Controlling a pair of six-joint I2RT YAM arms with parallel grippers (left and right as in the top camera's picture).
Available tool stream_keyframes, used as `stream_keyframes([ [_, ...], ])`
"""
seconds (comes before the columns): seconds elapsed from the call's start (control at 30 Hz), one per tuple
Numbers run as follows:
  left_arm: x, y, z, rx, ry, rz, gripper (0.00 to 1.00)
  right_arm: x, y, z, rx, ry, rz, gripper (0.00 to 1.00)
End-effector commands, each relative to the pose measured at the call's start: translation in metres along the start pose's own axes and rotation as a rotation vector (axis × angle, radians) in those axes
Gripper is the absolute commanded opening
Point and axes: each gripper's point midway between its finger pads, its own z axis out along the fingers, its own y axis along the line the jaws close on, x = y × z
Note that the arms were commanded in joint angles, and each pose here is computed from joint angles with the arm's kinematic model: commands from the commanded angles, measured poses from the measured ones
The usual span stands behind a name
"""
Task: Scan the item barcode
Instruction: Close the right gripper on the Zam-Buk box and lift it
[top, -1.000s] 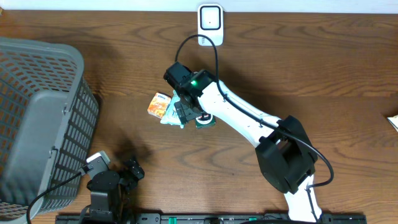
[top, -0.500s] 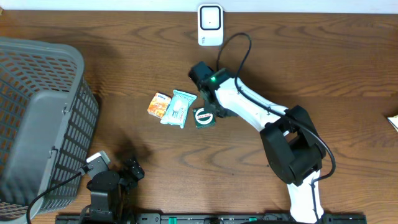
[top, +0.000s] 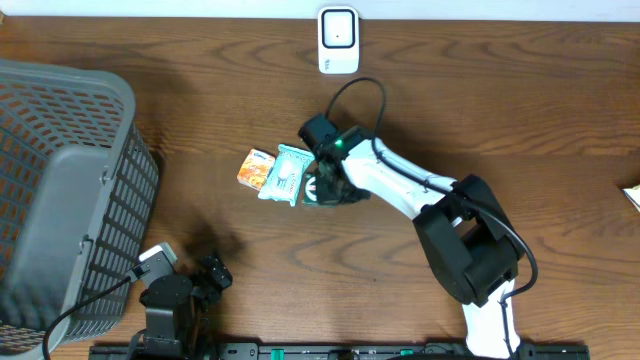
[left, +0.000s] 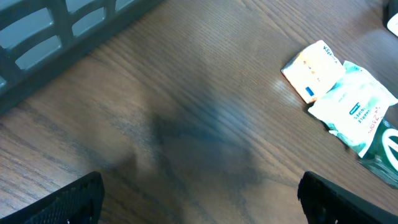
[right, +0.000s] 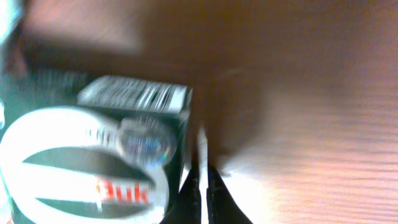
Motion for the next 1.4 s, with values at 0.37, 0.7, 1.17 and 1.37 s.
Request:
stream_keyframes([
  [0.37,0.01,0.014,0.0,-0.064,0.032,0.014,0.98,0.008,0.052,-0.088,-0.146,-0.129,-0.333,0.52],
  [0.7,0.01,0.014,0.0,-0.063,0.032,0.014,0.98,-0.008,0.04,-0.064,-0.011,-0.179,-0.432,0.86],
  [1.17,0.01,0.014,0.0,-0.063,0.032,0.014,0.98,-0.004,0.055,-0.012,-0.024,-0.15,0.212,0.99],
  [1.37,0.01,0.014,0.0,-0.063,0.032,0.014,0.98,-0.016,0.051,-0.008,0.001,-0.205,0.239,0.99],
])
